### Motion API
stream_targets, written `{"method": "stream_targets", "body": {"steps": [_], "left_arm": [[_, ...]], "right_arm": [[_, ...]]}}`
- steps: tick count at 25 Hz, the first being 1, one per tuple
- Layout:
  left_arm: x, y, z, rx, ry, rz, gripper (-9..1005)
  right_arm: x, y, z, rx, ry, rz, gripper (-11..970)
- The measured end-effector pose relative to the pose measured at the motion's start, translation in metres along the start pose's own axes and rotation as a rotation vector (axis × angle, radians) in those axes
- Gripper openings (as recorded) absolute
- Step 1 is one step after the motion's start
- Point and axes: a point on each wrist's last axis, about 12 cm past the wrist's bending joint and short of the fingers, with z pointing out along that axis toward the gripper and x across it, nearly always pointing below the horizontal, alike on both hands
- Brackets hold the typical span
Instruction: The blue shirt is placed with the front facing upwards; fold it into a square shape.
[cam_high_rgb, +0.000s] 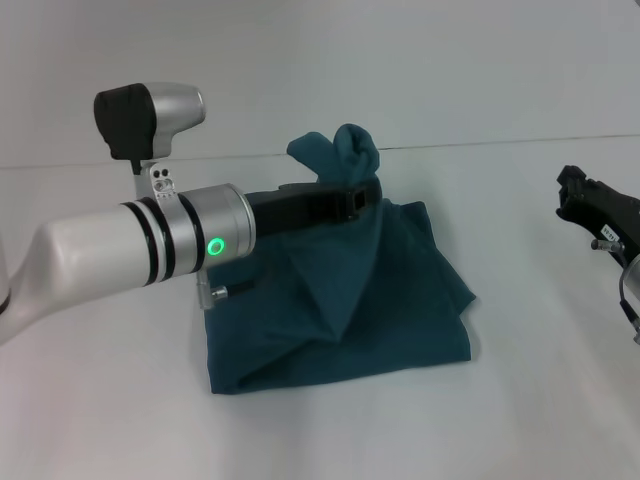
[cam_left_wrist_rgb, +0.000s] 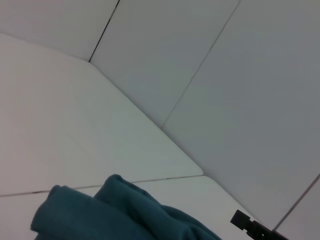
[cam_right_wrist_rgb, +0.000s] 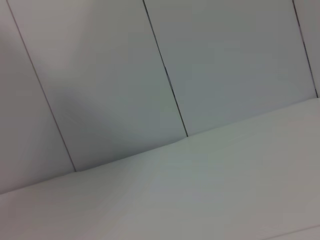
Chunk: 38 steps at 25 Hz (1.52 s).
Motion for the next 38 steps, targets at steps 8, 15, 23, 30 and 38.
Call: {"method": "stream_targets", "body": {"steps": [8, 15, 23, 30, 38], "left_arm": [[0.014, -0.007, 0.015, 0.003, 0.022, -0.016, 51], [0.027, -0.01, 0.022, 0.021, 0.047, -0.004, 51], [0.034, -0.019, 0.032, 0.044, 0.028, 0.015, 172], [0.034, -0.025, 0.033, 0.071, 0.01, 0.035, 301], [0.04, -0.013, -0.008, 0.029, -0.188, 0.304, 616]], "right_arm": [[0.0, 0.0, 0.0, 0.001, 0.001, -0.001, 34], [0.001, -0.001, 0.0, 0.007, 0.008, -0.004, 33], [0.002, 0.0, 0.002, 0.014, 0.024, -0.007, 31], [0.003, -0.003, -0.001, 0.019, 0.021, -0.003, 30], [-0.007, 0.002, -0.014, -0.092, -0.099, -0.018, 30]]}}
